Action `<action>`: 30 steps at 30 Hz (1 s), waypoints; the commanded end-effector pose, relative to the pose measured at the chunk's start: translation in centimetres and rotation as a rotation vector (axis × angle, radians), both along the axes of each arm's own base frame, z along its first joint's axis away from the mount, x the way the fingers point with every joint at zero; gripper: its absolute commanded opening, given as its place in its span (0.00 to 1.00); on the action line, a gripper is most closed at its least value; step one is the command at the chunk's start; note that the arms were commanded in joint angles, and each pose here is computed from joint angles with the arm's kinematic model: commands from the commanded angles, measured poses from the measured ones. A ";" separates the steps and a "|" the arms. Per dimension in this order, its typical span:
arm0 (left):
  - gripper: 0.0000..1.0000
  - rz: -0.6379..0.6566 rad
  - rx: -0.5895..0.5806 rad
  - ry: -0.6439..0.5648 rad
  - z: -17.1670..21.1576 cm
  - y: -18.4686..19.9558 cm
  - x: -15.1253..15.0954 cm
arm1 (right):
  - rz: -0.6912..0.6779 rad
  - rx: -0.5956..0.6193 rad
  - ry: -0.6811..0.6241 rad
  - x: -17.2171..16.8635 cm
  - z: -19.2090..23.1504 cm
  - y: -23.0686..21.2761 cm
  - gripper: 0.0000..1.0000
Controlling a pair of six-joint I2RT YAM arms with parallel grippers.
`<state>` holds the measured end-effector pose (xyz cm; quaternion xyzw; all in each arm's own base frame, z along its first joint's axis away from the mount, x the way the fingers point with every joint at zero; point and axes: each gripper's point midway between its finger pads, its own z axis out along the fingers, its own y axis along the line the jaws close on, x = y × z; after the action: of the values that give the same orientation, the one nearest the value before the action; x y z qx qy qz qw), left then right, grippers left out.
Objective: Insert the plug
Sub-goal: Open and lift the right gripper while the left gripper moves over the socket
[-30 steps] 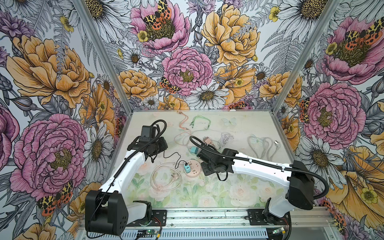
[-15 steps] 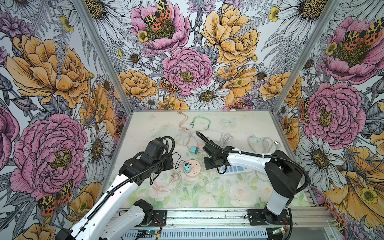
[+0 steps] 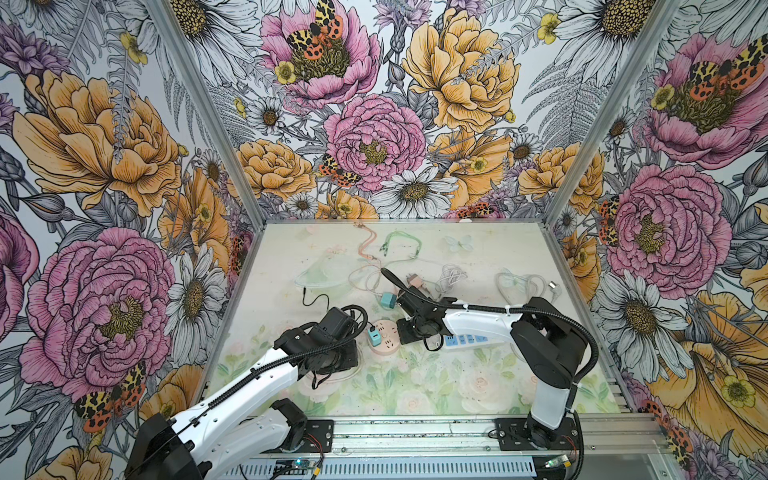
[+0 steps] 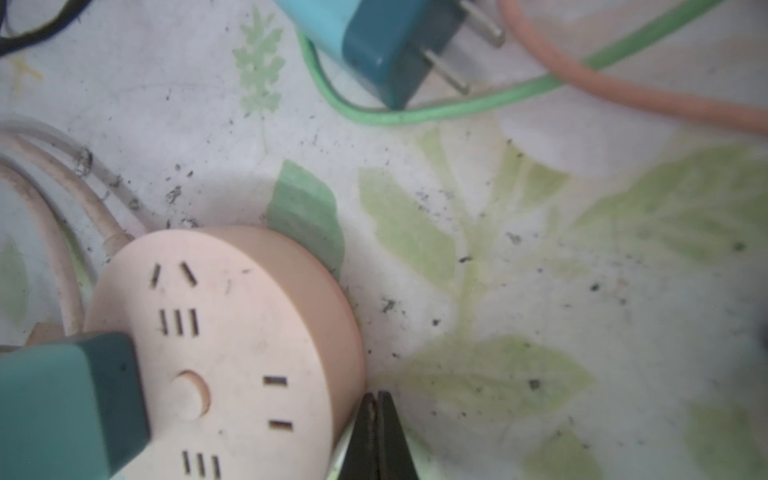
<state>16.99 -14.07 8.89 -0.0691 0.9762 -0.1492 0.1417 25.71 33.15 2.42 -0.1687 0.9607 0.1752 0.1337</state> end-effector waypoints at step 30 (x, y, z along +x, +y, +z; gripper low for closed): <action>0.10 0.117 0.088 0.110 -6.4 -0.6 -2.1 | -0.042 0.088 -0.001 -1.2 1.6 1.0 0.00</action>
<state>14.13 -13.45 2.70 -0.1103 0.9877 -0.0710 0.0855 23.52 34.42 2.47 -0.1581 0.9587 0.2049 0.1181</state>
